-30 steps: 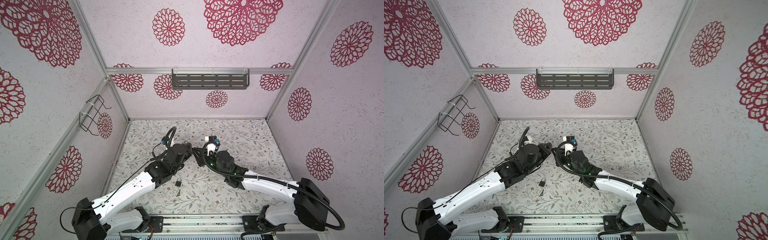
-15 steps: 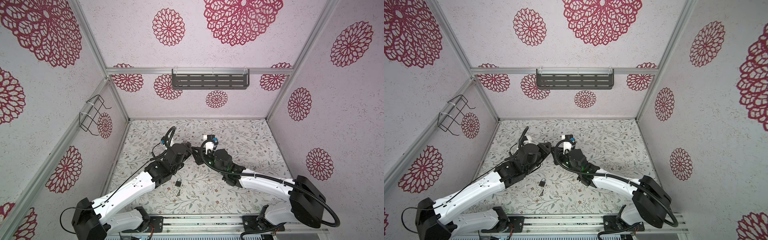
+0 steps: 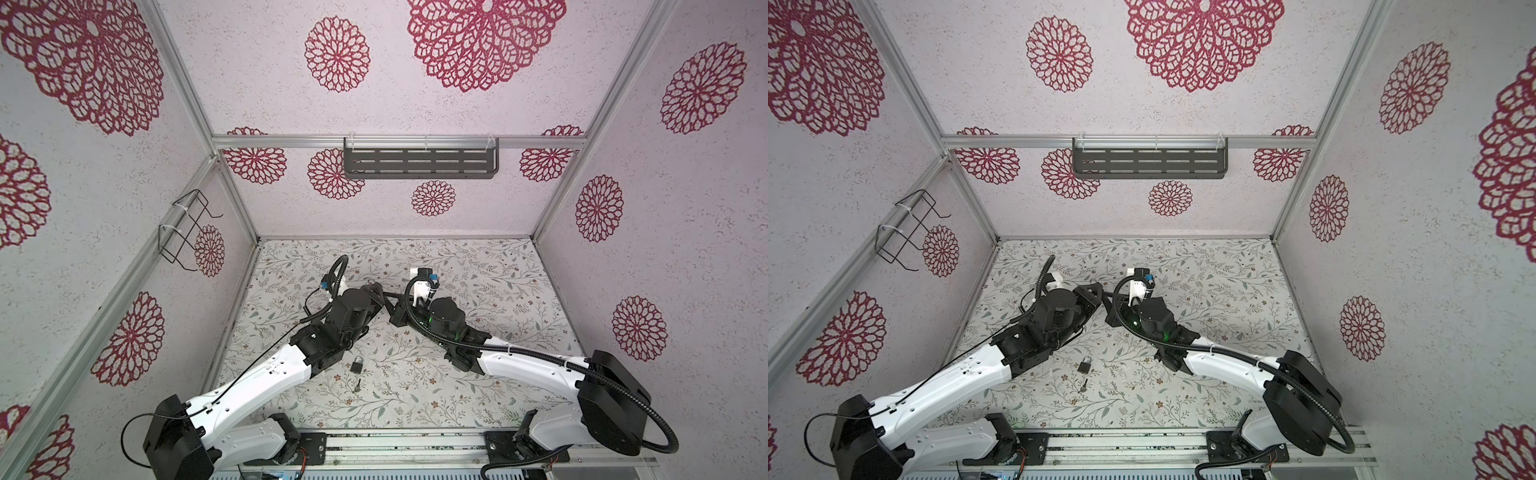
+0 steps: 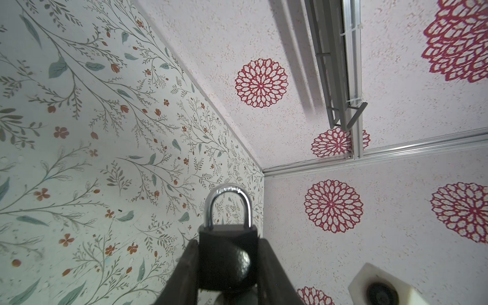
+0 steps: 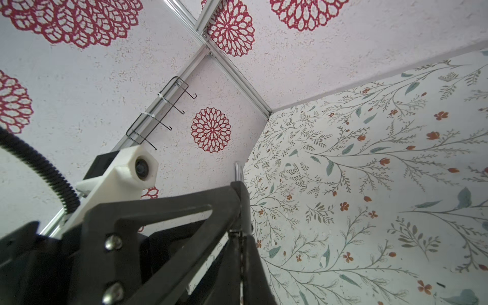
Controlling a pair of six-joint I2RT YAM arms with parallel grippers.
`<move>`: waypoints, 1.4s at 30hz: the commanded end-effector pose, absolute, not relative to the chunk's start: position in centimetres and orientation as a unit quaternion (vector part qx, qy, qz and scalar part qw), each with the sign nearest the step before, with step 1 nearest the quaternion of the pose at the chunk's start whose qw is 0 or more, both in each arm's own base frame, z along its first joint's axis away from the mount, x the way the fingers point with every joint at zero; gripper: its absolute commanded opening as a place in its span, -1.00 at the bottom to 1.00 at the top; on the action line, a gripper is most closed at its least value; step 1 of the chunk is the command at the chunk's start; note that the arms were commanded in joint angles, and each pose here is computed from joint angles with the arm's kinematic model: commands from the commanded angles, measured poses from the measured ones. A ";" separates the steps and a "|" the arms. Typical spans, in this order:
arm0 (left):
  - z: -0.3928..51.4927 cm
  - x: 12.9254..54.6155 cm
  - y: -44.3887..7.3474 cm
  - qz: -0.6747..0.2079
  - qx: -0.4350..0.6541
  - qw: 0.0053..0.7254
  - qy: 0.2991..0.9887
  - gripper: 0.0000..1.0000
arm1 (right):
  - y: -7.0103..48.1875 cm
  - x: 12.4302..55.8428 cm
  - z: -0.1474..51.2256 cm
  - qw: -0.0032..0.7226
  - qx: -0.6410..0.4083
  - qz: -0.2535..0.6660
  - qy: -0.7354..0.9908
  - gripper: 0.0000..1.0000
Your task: Unlock with the key
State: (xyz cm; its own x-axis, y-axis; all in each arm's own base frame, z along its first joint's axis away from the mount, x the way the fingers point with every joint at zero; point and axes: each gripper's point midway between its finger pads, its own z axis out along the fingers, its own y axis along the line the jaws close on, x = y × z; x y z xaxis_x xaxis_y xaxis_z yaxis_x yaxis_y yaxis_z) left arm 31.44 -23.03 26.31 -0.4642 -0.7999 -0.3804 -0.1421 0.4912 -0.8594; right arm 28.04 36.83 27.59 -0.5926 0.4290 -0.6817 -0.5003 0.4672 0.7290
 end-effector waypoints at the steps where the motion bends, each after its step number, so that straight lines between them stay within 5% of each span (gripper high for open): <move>1: 29.2 31.1 -23.7 -0.458 -0.308 0.416 0.723 -1.00 | 36.9 28.0 29.5 0.446 -0.006 0.547 0.708 -0.98; 15: 30.0 29.9 -24.7 -0.536 -0.299 0.388 0.687 -1.00 | 36.2 26.3 36.6 0.404 0.057 0.690 0.598 -1.00; 42: 28.8 30.2 -24.9 -0.526 -0.276 0.410 0.692 -1.00 | 33.4 25.3 40.5 0.398 0.155 0.748 0.509 -1.00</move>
State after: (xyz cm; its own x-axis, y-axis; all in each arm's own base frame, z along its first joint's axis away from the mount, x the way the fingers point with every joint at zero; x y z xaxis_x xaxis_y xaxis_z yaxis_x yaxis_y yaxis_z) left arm 30.66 -24.14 30.81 -0.4673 -0.8514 -0.2381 0.0714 0.2322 -0.9701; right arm 27.57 35.80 32.63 -0.6500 0.7092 -0.2730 -0.3231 0.0672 0.9440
